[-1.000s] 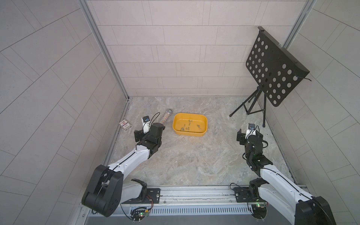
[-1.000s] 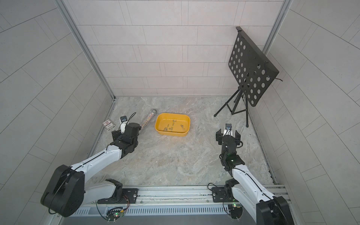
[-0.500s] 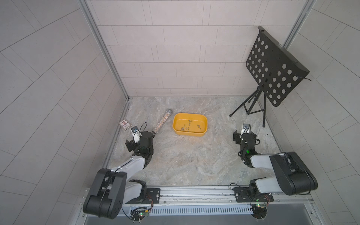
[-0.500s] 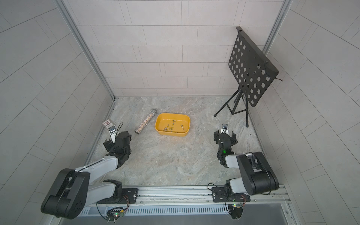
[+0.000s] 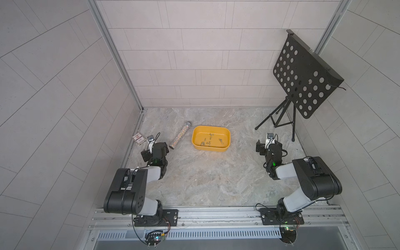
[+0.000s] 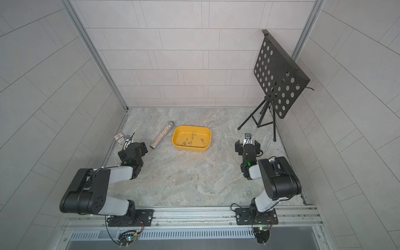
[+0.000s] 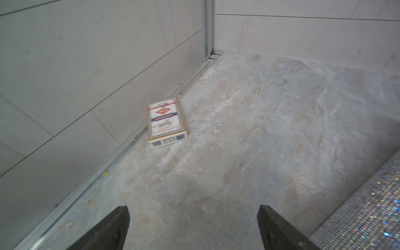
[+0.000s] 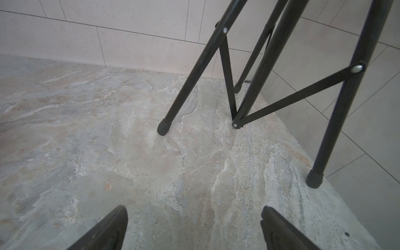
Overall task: Put the screws on the desktop into the storage box
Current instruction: Reset both arms
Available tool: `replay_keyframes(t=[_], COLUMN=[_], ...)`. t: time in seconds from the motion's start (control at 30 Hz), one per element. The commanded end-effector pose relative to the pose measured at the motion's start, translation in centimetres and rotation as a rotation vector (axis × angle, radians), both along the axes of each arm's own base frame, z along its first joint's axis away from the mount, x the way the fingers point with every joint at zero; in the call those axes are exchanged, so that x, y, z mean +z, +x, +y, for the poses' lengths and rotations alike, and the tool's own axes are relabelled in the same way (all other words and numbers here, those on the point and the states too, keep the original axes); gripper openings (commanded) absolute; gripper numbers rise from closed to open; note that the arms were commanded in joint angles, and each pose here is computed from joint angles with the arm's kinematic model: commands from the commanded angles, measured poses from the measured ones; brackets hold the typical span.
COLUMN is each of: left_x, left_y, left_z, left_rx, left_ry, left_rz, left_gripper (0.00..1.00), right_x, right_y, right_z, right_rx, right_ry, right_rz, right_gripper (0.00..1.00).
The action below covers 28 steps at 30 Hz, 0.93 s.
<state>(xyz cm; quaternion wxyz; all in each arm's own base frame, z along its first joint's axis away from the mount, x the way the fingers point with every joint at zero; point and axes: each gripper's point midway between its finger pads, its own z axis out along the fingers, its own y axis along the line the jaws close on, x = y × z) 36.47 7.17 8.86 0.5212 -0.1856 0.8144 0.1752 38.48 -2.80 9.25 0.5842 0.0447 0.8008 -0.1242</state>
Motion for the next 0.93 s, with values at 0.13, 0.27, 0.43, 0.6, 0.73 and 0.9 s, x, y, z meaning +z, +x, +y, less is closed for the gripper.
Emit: replay_keyframes(t=[0.13, 0.27, 0.43, 0.6, 0.73, 0.9], left_x=[-0.4, -0.1, -0.1, -0.1, -0.1, -0.1], left_y=[2.3, 2.3, 2.3, 2.3, 2.3, 2.3], left_z=[-2.7, -2.7, -2.8, -2.8, -2.8, -2.8], left_rx=[-0.186, -0.186, -0.185, -0.184, -0.184, -0.185], left_ry=[0.003, 0.009, 0.012, 0.012, 0.012, 0.012], left_rz=[0.014, -0.002, 0.003, 0.003, 0.003, 0.003], left_gripper=[1.0, 1.0, 1.0, 1.0, 1.0, 1.0], right_x=[0.3, 0.2, 0.4, 0.2, 0.2, 0.1], right_y=[0.1, 0.0, 0.0, 0.1, 0.4, 0.3], right_z=[-0.8, -1.0, -1.0, -1.0, -0.9, -1.0], right_rx=[-0.048, -0.066, -0.068, -0.064, -0.051, -0.042], right_ry=[0.007, 0.009, 0.005, 0.006, 0.02, 0.03], right_rz=[-0.006, 0.001, -0.01, -0.001, 0.008, 0.014], right_gripper=[1.0, 1.0, 1.0, 1.0, 1.0, 1.0])
